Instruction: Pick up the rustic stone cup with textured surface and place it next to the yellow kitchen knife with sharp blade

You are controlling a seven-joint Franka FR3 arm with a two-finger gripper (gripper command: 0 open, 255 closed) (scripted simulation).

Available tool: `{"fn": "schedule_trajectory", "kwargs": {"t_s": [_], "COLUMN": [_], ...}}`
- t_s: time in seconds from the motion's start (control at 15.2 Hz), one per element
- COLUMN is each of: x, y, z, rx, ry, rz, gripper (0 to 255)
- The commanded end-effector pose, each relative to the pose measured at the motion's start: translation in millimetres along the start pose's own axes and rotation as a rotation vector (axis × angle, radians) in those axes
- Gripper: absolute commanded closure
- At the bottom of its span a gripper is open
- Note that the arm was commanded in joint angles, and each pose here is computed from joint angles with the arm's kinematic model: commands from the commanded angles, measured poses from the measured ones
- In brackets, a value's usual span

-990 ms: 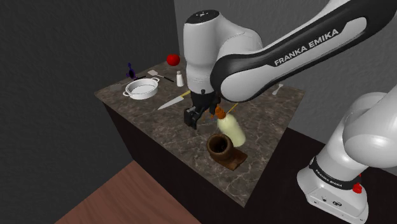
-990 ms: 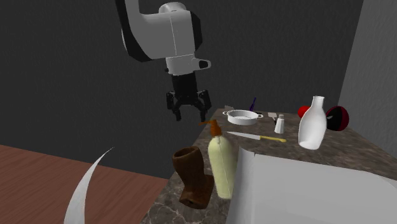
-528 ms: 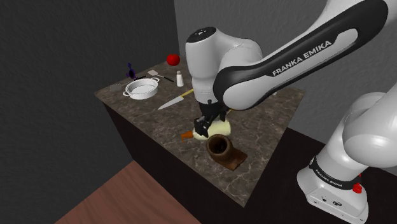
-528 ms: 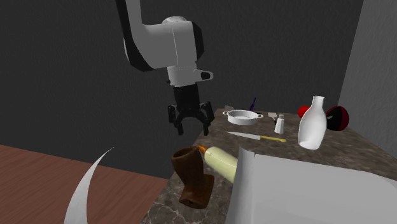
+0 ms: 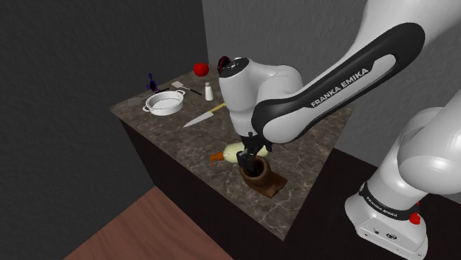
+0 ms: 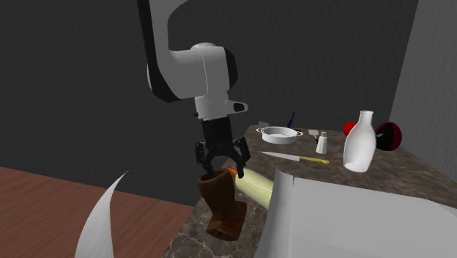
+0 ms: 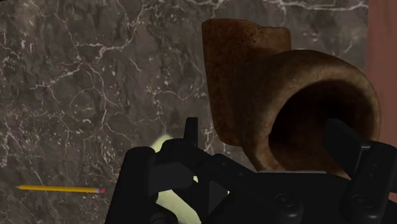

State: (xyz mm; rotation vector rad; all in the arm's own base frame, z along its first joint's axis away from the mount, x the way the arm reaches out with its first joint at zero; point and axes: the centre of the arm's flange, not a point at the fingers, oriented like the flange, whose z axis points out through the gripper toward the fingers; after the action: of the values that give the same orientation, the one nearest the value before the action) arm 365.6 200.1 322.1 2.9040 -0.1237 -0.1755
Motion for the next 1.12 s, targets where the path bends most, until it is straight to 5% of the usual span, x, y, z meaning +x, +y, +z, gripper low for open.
{"fn": "schedule_trajectory", "kwargs": {"t_s": [0.0, 0.59, 0.66, 1.06], "x": [0.3, 0.3, 0.3, 0.3], "y": [-0.7, -0.7, -0.7, -0.7], "z": [10.1, 18.4, 18.4, 18.4], "rx": [0.000, 0.000, 0.000, 0.000], "ry": [0.000, 0.000, 0.000, 0.000], "rz": [0.000, 0.000, 0.000, 0.000], "gripper": [0, 0, 255, 255]}}
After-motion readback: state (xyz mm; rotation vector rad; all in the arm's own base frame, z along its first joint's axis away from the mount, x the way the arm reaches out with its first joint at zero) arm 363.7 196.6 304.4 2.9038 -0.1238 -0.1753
